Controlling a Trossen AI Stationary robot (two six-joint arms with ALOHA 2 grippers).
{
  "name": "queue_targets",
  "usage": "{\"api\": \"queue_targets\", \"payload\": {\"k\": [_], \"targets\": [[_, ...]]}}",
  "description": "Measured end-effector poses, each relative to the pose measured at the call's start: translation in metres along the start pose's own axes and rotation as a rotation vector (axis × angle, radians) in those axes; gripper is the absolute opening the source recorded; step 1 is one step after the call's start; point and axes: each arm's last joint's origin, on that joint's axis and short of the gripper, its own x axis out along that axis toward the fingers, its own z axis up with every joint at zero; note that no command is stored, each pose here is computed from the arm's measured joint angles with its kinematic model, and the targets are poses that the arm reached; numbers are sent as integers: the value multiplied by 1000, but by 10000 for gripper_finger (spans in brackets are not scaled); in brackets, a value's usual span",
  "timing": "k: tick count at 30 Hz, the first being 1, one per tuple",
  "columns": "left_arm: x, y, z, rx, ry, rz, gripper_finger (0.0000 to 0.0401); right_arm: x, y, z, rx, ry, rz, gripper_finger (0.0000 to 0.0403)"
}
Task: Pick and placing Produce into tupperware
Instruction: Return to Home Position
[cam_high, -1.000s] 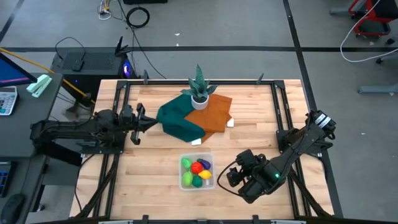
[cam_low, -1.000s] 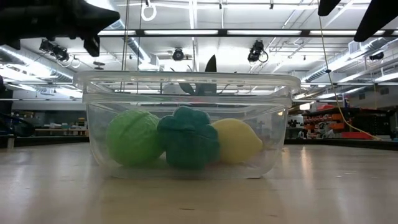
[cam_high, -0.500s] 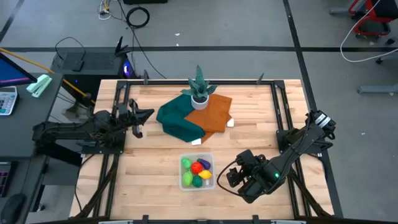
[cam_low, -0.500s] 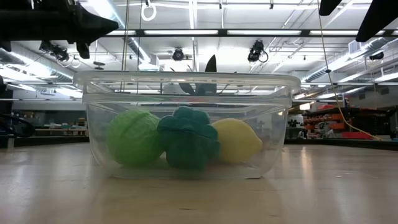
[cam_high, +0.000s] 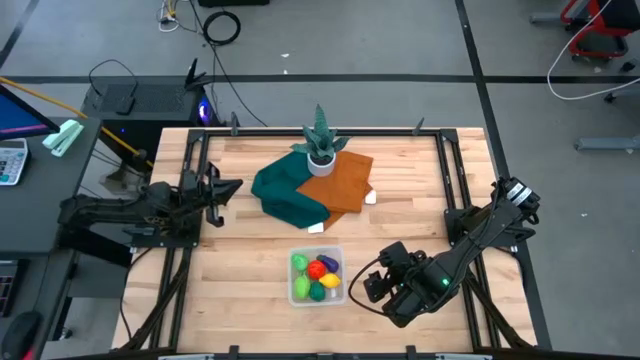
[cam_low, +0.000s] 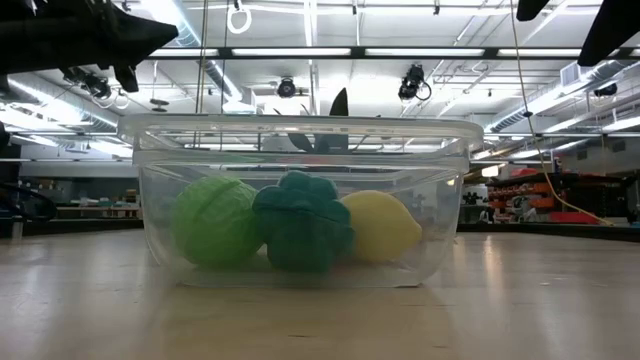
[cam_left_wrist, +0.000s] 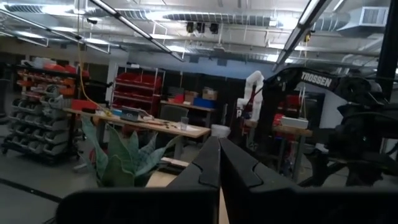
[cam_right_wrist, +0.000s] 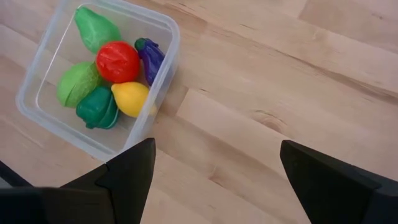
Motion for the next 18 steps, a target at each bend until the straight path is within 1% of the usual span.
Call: {"api": "queue_targets", "payload": {"k": [5,7,12,18], "targets": [[-3,1,1,4,-1,1,21,0,0,0,8,2,2,309],[-5,1,2,3,-2,1,20,0,0,0,9,2,2,309],[-9,3,1,8,18,3,5,0,1,0,12,3,6,309],[-14,4,-1,7,43,5,20,0,1,0,14,4,8,309]]}}
